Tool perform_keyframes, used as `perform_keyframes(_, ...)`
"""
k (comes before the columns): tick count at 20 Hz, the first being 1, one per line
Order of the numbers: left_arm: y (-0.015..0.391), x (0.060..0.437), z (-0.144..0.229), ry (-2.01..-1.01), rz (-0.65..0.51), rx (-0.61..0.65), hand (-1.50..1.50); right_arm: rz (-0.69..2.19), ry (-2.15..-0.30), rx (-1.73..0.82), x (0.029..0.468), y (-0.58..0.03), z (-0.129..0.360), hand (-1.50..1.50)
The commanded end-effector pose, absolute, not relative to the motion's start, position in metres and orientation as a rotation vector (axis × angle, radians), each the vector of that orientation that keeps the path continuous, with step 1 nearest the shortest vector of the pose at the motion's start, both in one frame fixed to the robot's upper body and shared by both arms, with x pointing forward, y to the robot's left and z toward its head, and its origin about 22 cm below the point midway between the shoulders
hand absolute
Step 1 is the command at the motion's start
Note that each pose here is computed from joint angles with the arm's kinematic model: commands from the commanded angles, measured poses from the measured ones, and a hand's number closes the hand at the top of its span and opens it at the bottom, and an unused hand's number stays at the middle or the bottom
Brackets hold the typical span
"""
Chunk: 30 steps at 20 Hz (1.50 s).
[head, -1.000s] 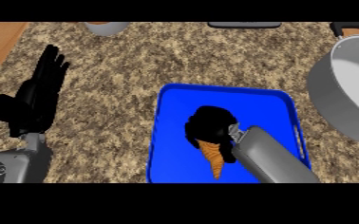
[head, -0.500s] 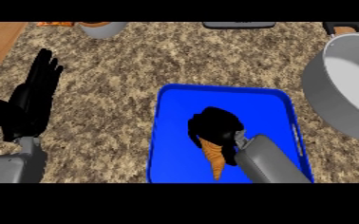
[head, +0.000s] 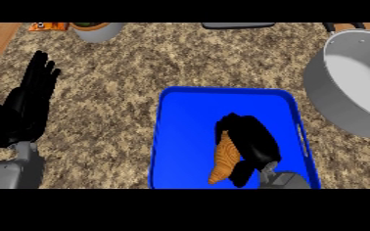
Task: Pick the croissant from the tray and place it in the pot
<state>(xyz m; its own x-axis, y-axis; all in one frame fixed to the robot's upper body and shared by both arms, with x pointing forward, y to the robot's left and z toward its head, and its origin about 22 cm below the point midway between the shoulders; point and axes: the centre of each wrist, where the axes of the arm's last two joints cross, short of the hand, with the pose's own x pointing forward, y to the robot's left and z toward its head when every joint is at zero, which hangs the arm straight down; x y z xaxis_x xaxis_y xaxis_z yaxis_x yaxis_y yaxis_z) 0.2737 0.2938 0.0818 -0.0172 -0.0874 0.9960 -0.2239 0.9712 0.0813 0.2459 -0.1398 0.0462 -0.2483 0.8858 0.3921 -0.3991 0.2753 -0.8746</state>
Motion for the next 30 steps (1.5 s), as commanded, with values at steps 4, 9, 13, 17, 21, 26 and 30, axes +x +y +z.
perform_keyframes(4, 0.297, 0.266, 0.087, -1.584, 0.097, 0.241, 0.00, 0.810, -1.514, -0.791, 0.200, -0.170, 0.117, 1.50)
perform_keyframes(9, 0.284, 0.271, 0.075, -1.607, 0.089, 0.193, 0.00, 0.532, -1.646, -1.017, 0.184, -0.184, 0.166, 1.50)
perform_keyframes(13, 0.284, 0.275, 0.085, -1.613, 0.063, 0.207, 0.00, 0.408, -1.648, -1.043, 0.157, -0.209, 0.190, 1.50)
perform_keyframes(17, 0.278, 0.277, 0.074, -1.607, 0.081, 0.210, 0.00, 0.368, -1.602, -1.135, 0.172, -0.241, 0.194, 1.50)
perform_keyframes(21, 0.271, 0.289, 0.085, -1.597, 0.082, 0.219, 0.00, 0.293, -1.620, -1.074, 0.187, -0.264, 0.206, 1.50)
perform_keyframes(26, 0.269, 0.279, 0.069, -1.603, 0.076, 0.198, 0.00, 0.207, -1.592, -1.077, 0.216, -0.322, 0.200, 1.50)
perform_keyframes(30, 0.272, 0.299, 0.067, -1.608, 0.061, 0.190, 0.00, 0.232, -1.534, -1.096, 0.231, -0.341, 0.167, 1.50)
